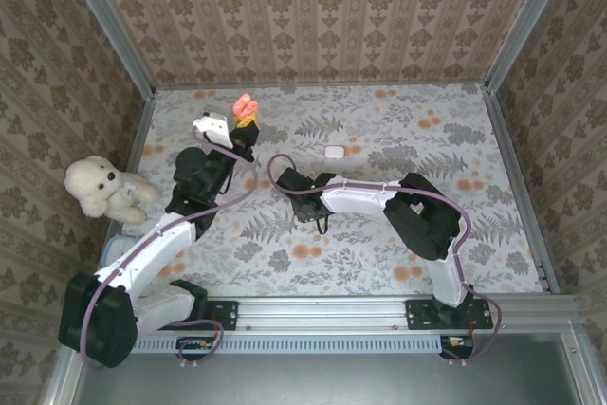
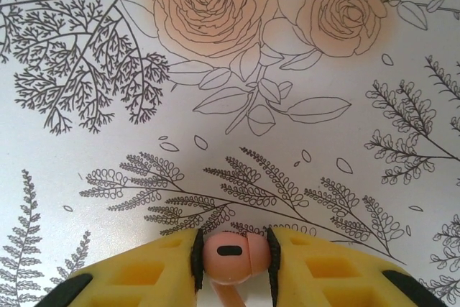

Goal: Insert the wireless bluetooth earbuds into the charging case

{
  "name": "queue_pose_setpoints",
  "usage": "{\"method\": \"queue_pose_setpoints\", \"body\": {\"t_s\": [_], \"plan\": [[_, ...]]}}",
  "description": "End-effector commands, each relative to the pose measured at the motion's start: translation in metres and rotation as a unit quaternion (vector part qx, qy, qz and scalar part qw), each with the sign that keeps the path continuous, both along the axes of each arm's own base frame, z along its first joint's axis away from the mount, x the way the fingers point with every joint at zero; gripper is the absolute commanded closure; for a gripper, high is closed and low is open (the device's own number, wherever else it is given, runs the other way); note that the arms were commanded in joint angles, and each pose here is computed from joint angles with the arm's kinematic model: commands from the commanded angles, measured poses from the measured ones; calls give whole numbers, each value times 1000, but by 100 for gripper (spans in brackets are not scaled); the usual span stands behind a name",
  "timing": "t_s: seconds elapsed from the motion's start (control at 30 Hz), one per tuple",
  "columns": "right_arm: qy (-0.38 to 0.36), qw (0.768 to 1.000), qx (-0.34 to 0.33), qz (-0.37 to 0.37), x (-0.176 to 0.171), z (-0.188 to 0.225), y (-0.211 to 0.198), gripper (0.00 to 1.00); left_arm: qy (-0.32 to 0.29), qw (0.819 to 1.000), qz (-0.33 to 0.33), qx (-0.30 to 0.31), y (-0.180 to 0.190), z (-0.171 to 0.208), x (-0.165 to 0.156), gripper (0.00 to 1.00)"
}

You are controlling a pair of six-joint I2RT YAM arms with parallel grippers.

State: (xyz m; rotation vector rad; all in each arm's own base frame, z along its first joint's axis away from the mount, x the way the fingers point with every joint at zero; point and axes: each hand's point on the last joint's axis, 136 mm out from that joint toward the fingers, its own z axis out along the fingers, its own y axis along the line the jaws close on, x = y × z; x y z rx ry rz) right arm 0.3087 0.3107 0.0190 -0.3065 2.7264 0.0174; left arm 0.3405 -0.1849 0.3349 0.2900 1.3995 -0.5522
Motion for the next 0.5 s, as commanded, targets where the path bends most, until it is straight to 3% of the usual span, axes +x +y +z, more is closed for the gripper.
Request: {"method": "queue_pose_setpoints", "body": {"t_s": [0.0, 0.47], "plan": [[36, 999, -16, 12, -9, -11, -5, 65, -26, 999, -20, -5, -13, 19, -6, 100], [103, 993, -34, -50, -17, -19, -12, 57, -27, 999, -31, 7, -26, 17, -5, 100]]}}
